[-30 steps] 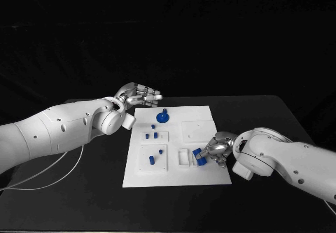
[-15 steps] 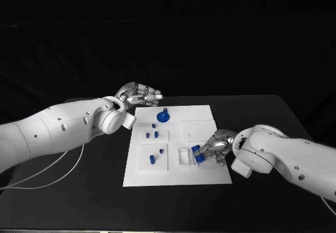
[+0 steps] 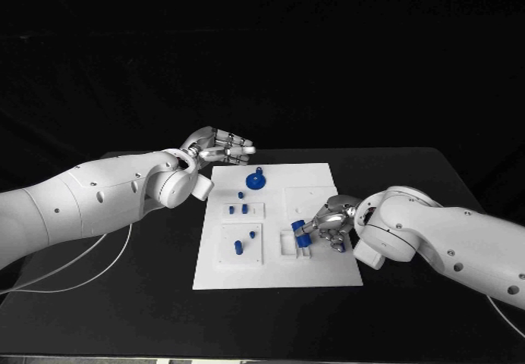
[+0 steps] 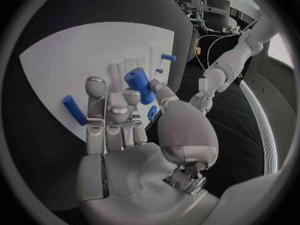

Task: Assemble the parts on the task board

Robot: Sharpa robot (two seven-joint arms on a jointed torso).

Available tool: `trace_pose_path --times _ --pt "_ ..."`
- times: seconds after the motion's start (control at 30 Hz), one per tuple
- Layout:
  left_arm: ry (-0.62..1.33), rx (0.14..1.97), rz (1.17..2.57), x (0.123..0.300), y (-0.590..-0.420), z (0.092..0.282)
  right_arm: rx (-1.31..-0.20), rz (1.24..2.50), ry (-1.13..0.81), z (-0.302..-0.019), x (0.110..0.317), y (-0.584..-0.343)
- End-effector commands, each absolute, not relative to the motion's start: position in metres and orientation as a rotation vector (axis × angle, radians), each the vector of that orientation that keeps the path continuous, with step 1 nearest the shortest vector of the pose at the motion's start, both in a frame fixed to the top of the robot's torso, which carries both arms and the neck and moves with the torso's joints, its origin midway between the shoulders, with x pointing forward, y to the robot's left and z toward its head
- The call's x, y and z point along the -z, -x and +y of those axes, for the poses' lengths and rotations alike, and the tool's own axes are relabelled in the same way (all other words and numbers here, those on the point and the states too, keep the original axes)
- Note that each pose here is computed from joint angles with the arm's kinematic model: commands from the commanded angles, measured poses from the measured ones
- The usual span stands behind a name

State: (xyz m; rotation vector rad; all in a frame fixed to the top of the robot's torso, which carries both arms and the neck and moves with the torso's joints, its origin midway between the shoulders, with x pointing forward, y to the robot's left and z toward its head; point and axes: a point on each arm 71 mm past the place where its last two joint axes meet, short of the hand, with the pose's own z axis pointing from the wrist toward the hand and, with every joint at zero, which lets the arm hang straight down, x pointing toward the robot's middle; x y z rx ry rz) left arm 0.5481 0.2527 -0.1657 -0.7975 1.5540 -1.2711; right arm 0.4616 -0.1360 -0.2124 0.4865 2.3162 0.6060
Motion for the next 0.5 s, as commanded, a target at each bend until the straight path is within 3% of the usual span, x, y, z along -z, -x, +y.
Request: trace_pose_path --times 0.03,0.5 --pt "0.795 1.289 1.562 0.165 -0.548 0.250 -0.559 2.356 -0.421 -0.133 0.216 -0.460" --pt "0.795 1.289 1.565 0.165 -0.547 0.249 -0.493 2.392 -0.309 -0.123 0.226 -0.460"
